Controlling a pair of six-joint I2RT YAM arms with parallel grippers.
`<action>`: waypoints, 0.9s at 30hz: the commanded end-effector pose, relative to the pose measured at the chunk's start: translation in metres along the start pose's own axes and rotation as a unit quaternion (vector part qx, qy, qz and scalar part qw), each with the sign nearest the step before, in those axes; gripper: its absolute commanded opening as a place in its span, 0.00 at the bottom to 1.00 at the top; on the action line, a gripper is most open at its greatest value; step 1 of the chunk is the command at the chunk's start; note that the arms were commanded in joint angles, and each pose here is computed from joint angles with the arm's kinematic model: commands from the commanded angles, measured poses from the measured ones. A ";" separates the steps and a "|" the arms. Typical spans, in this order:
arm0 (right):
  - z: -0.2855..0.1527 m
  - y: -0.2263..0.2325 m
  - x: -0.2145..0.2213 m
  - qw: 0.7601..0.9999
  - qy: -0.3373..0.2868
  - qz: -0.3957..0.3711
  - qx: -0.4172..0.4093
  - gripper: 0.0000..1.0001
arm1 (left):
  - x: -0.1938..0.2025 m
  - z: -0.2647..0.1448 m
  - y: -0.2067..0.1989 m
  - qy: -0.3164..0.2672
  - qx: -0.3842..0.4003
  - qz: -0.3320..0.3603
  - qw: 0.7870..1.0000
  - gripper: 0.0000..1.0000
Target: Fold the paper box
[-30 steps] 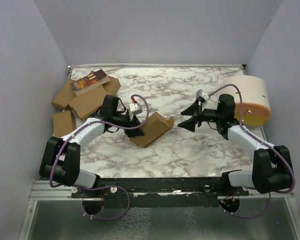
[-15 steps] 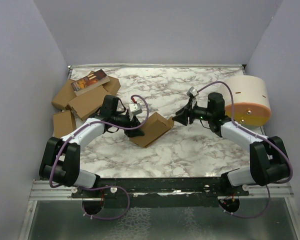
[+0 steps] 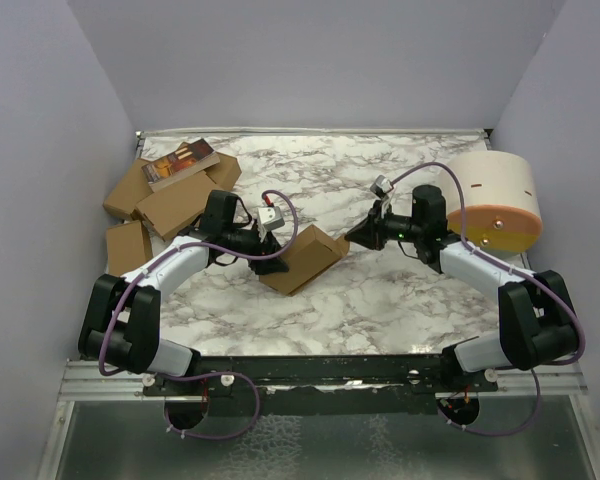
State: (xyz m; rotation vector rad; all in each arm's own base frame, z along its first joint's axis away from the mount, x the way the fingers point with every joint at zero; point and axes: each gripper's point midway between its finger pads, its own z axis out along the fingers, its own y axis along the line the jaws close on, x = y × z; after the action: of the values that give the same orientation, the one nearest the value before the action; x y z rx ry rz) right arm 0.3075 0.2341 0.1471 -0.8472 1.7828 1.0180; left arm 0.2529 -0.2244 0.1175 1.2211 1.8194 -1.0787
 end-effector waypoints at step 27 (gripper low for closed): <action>0.004 0.019 0.015 0.998 0.014 0.012 -0.054 0.25 | 0.011 0.000 -0.002 -0.008 0.017 -0.016 1.000 0.14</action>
State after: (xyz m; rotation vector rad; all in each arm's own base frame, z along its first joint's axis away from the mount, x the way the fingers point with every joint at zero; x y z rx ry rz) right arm 0.2980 0.2404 0.1436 -0.9010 1.7651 1.0714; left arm 0.2524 -0.2224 0.1174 1.2050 1.8047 -1.1158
